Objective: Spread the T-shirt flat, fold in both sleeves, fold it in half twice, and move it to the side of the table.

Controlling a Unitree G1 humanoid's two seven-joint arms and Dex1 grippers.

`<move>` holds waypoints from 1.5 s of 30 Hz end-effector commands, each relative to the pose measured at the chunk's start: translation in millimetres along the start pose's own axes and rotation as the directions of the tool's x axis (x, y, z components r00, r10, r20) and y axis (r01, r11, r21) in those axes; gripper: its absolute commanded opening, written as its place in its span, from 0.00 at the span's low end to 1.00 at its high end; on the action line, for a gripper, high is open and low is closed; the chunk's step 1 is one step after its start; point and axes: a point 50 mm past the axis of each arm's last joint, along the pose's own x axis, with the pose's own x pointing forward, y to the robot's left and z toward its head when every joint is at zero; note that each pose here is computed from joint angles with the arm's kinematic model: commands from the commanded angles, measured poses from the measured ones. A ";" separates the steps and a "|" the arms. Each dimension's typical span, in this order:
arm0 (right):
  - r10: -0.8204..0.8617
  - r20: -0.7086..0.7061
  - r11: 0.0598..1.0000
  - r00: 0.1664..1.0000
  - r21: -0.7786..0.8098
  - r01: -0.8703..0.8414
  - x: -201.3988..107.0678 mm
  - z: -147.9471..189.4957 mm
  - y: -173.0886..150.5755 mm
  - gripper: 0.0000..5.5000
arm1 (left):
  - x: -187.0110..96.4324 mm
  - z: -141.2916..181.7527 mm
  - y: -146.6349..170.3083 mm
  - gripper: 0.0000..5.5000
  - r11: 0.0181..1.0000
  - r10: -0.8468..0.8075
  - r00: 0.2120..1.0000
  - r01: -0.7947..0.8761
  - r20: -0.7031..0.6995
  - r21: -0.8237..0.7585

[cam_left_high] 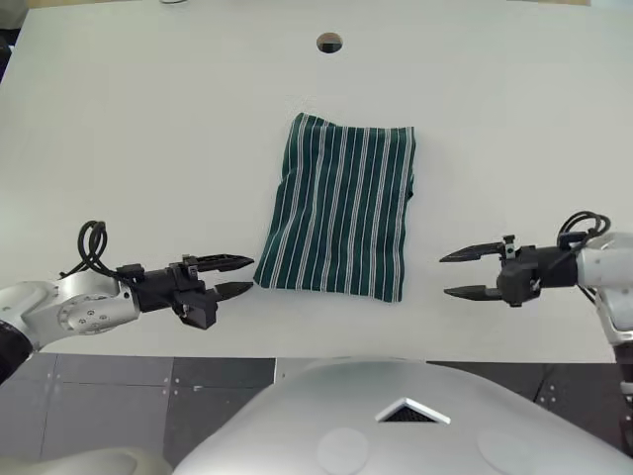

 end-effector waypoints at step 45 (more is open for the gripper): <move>-0.099 0.390 0.943 0.916 0.332 -0.039 55.0 31.2 -37.3 0.02 | 25.0 61.6 42.8 0.02 0.844 -0.112 0.953 0.241 0.283 -0.478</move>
